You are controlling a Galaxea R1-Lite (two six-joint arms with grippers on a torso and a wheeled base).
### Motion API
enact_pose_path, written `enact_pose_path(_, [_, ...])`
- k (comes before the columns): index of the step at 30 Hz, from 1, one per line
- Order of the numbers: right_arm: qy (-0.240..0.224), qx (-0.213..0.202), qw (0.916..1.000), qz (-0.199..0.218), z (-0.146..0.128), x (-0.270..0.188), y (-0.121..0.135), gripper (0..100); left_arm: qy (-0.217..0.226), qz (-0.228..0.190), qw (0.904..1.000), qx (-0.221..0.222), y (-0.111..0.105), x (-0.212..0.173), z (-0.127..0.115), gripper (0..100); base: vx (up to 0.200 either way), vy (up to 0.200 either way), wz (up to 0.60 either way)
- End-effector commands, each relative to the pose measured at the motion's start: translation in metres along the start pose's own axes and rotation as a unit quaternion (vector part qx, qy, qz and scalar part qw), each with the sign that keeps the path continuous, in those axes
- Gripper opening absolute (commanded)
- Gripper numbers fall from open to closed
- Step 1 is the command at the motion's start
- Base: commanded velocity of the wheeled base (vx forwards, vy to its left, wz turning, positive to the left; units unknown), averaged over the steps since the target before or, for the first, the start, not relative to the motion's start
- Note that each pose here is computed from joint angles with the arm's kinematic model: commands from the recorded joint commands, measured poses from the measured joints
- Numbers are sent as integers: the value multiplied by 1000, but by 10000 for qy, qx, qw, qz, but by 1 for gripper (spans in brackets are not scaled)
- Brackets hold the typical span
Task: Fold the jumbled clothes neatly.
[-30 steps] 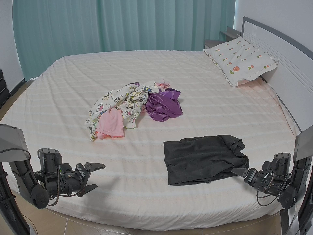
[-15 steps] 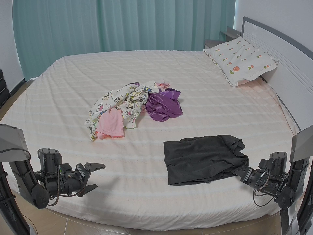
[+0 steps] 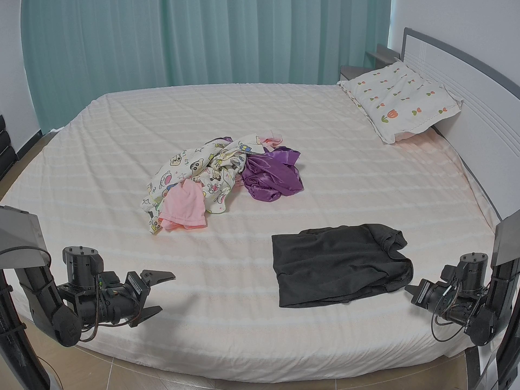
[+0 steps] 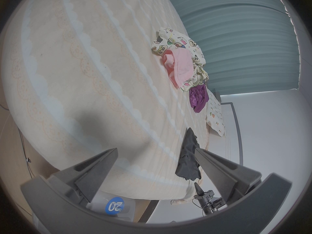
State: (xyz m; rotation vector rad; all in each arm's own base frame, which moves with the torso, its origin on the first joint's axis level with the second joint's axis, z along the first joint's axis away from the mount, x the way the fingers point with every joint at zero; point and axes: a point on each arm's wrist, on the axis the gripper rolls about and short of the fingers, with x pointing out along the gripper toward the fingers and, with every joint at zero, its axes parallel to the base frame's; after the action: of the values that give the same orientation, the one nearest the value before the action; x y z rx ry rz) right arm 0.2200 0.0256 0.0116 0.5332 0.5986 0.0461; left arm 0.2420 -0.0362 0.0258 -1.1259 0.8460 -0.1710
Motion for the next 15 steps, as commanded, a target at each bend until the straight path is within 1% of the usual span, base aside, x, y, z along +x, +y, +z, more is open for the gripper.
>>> enact_pose_path(1, [94,-8,9999,88,-4,0,3,0,-1,-2,10000,-2,0,0,0,100,0,0,0])
enact_pose_path(5, [244,-55,9997,68,-11,6,5,0,-1,-2,10000,-2,0,0,0,100,0,0,0])
enact_pose_path(6, [285,-53,9996,74,-13,6,5,100,-1,-2,10000,-2,0,0,0,100,0,0,0])
enact_pose_path(9, [277,-12,9996,87,-12,7,5,100,-1,-2,10000,-2,0,0,0,100,0,0,0])
enact_pose_path(12, [92,286,9993,222,-6,12,11,100,2,5,10000,-6,0,0,0,100,0,0,0])
enact_pose_path(15, [39,518,9981,328,-4,17,15,100,-1,-2,10000,-2,0,0,0,100,0,0,0])
